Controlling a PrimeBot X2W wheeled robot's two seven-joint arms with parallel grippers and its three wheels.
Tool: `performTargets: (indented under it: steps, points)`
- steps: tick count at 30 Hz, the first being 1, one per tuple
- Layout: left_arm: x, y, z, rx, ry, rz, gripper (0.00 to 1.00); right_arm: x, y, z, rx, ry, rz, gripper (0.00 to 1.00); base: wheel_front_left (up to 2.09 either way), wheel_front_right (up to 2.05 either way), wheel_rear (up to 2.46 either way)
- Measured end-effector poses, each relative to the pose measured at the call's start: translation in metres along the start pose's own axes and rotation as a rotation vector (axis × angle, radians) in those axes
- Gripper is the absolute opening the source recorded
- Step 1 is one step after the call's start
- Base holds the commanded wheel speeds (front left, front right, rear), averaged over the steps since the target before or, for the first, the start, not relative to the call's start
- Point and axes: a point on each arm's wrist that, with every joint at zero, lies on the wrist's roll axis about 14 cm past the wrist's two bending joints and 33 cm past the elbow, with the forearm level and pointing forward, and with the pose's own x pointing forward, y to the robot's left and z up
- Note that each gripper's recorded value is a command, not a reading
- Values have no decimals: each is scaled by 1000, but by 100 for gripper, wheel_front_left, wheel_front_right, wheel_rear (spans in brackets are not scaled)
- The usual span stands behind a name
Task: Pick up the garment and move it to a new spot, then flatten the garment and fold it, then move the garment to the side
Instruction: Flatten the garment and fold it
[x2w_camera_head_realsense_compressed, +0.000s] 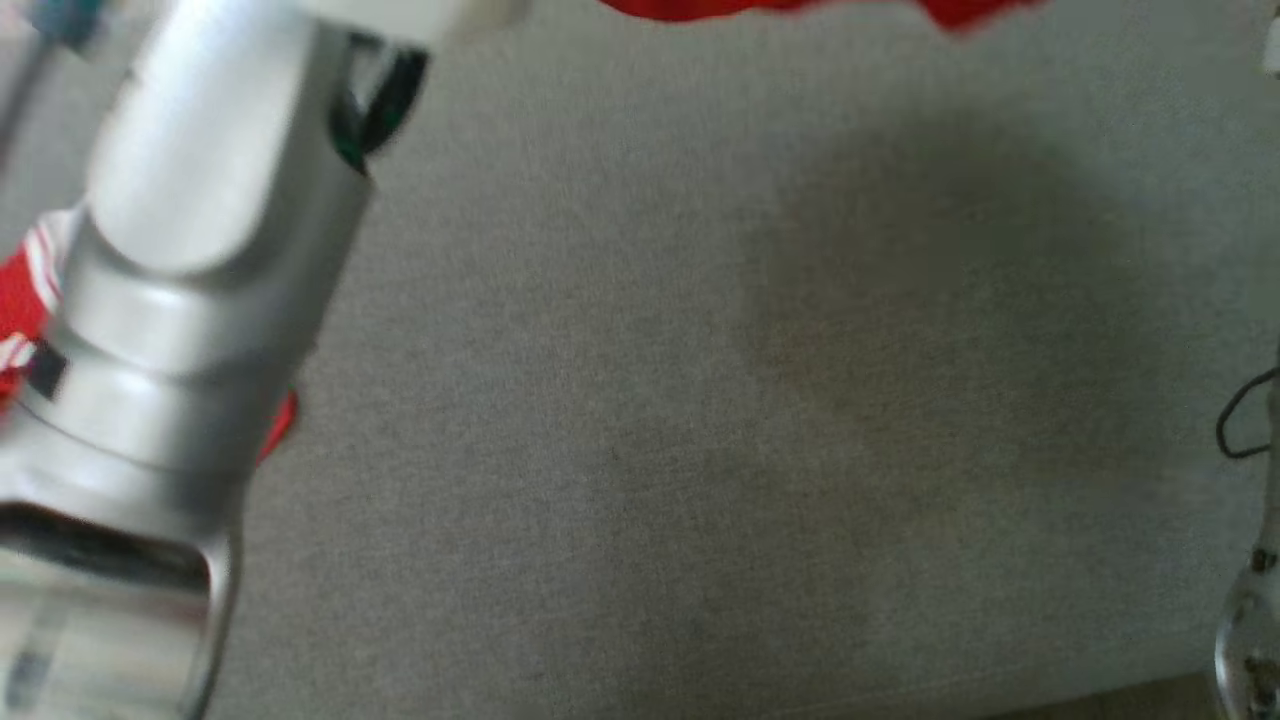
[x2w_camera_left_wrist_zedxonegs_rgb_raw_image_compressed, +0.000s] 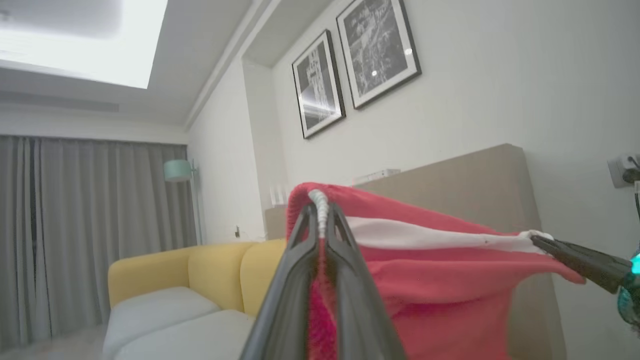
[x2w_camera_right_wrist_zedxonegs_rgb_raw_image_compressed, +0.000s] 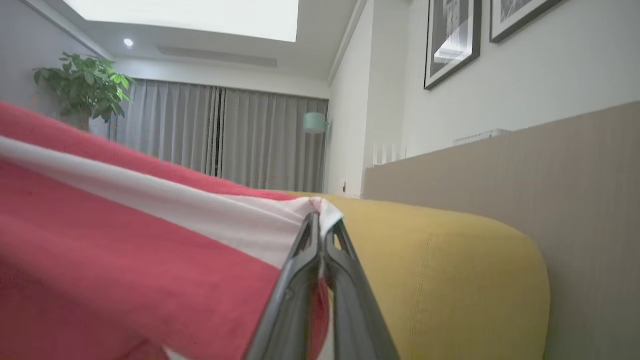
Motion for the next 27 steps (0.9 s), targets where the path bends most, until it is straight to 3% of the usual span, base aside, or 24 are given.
performTargets:
  steps: [6, 9, 13, 17, 23, 27]
  points:
    - [-80, -26, -119, -157, 284, 29, 0, -42, 16, -86, 22, 218, 21, 0, 0, 0, 0]
    - [-131, -46, -147, -249, 402, 73, 0, -82, 23, -112, 40, 325, 31, 0, 0, 0, 0]
    - [-183, -70, -157, -360, 494, 150, 0, -132, 23, -121, 52, 408, 25, 0, 0, 0, 0]
    - [-240, -117, -151, -446, 584, 187, 0, -192, 14, -114, 49, 471, -10, 0, 0, 0, 0]
    - [-277, -154, -134, -502, 622, 225, 0, -238, 6, -98, 55, 509, -52, 0, 0, 0, 0]
    - [-283, -160, -120, -504, 602, 250, 0, -242, 8, -84, 55, 491, -47, 0, 0, 0, 0]
